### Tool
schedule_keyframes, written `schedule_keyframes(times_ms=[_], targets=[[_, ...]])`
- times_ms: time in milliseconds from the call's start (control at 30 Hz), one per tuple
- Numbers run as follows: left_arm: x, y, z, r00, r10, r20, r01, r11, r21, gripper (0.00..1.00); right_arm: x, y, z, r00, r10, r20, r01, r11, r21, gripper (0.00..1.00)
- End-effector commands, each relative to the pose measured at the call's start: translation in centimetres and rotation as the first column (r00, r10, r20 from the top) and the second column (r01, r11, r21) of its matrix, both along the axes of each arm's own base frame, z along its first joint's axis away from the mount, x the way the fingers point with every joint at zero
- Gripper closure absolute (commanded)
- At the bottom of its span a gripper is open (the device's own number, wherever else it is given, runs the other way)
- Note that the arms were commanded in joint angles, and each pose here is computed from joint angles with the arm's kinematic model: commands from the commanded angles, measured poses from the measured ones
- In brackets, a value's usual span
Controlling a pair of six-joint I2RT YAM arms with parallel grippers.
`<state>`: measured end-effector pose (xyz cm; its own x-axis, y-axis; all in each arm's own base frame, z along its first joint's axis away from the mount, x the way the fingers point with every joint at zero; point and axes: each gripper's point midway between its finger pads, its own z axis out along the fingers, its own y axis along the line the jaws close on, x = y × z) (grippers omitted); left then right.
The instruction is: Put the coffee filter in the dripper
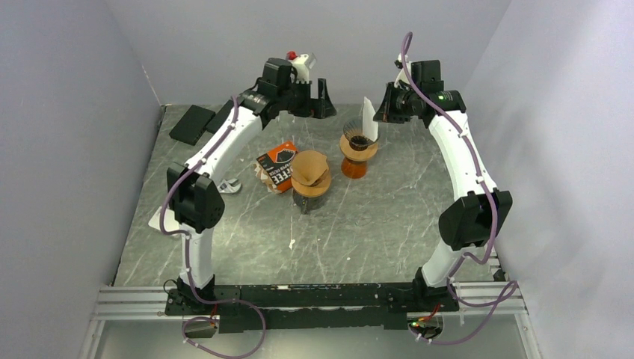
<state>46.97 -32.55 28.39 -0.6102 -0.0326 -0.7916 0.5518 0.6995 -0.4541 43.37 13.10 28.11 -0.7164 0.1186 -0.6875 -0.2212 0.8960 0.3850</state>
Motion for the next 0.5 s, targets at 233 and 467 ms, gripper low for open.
schedule_keyframes(times_ms=[233,467], targets=[[0.1,-4.9,2.5,0.997,0.078,-0.01,-0.079,0.993,-0.085,0.01,0.5,0.6,-1.3,1.0,0.024,-0.015,-0.024,1.0,0.007,1.0],[-0.7,-7.4,1.9,0.999,0.029,-0.013,-0.031,0.995,-0.098,0.0,0.4,1.1,-1.1,0.999,0.045,-0.006,-0.045,0.998,0.031,1.0]])
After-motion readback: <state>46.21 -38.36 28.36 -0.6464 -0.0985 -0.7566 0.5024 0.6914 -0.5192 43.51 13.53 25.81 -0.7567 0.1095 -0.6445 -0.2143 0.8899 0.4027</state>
